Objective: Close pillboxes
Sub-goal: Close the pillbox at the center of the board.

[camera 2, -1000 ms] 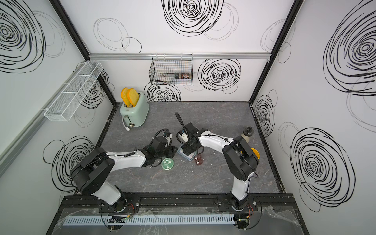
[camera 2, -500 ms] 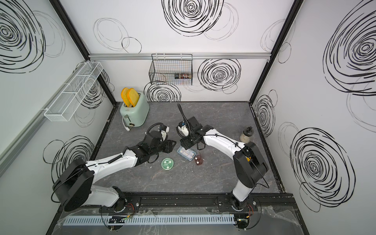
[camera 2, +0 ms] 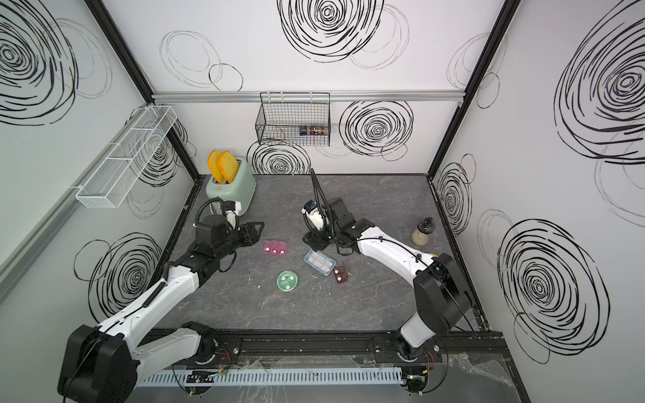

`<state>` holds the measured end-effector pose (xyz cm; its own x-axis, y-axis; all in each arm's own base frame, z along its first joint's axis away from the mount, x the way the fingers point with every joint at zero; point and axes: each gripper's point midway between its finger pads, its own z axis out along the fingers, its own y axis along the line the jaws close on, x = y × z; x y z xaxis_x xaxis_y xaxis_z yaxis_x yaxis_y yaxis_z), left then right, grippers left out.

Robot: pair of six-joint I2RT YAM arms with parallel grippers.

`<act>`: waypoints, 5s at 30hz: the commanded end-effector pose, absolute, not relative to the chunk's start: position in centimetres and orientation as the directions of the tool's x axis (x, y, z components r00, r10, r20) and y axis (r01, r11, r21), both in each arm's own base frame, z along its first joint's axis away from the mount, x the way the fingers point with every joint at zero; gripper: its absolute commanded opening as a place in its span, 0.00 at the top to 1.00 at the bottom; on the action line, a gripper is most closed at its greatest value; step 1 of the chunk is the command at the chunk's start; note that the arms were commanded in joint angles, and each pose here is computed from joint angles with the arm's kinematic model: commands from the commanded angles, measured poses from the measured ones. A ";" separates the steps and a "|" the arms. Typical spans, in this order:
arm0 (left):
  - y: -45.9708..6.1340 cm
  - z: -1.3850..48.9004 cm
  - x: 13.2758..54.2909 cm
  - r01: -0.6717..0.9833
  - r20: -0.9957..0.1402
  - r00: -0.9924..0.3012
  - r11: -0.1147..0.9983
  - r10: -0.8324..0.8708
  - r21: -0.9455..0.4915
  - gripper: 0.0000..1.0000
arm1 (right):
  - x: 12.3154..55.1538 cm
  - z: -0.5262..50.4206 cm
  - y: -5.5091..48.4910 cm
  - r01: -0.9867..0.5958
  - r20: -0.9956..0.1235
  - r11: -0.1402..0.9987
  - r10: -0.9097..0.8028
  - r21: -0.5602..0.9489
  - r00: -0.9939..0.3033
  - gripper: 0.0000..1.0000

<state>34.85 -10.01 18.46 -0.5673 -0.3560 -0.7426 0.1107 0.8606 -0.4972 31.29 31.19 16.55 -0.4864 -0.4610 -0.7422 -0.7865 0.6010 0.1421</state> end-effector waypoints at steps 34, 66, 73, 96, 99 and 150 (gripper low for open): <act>-10.1 5.3 35.9 -0.058 -0.585 -0.662 0.810 -0.469 -0.584 0.56 | 34.9 9.2 41.2 -0.875 -0.691 0.420 -0.559 0.241 -0.458 0.58; -12.3 4.0 34.9 -0.032 -0.578 -0.692 0.819 -0.432 -0.573 0.65 | 33.1 6.8 42.0 -0.860 -0.617 0.432 -0.607 0.271 -0.500 0.73; -12.5 3.7 34.8 -0.032 -0.574 -0.697 0.818 -0.430 -0.574 0.65 | 32.5 5.9 42.0 -0.858 -0.594 0.435 -0.625 0.273 -0.507 0.74; -13.6 5.4 33.0 0.014 -0.526 -0.705 0.732 -0.476 -0.681 0.62 | 31.7 6.0 41.9 -0.805 -0.556 0.495 -0.587 0.329 -0.588 0.62; -13.1 6.2 32.9 0.018 -0.526 -0.693 0.718 -0.493 -0.696 0.60 | 31.7 6.4 42.2 -0.786 -0.555 0.500 -0.562 0.363 -0.614 0.61; -13.8 5.3 34.1 0.052 -0.519 -0.714 0.703 -0.470 -0.709 0.45 | 31.9 3.5 43.0 -0.745 -0.493 0.531 -0.559 0.405 -0.666 0.60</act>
<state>32.65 -14.14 4.28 -0.7486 -0.4569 -0.4804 0.0276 0.7026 -0.7111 31.80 42.57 3.85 -0.6595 -0.5569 -0.5049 -0.7500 0.5334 0.3912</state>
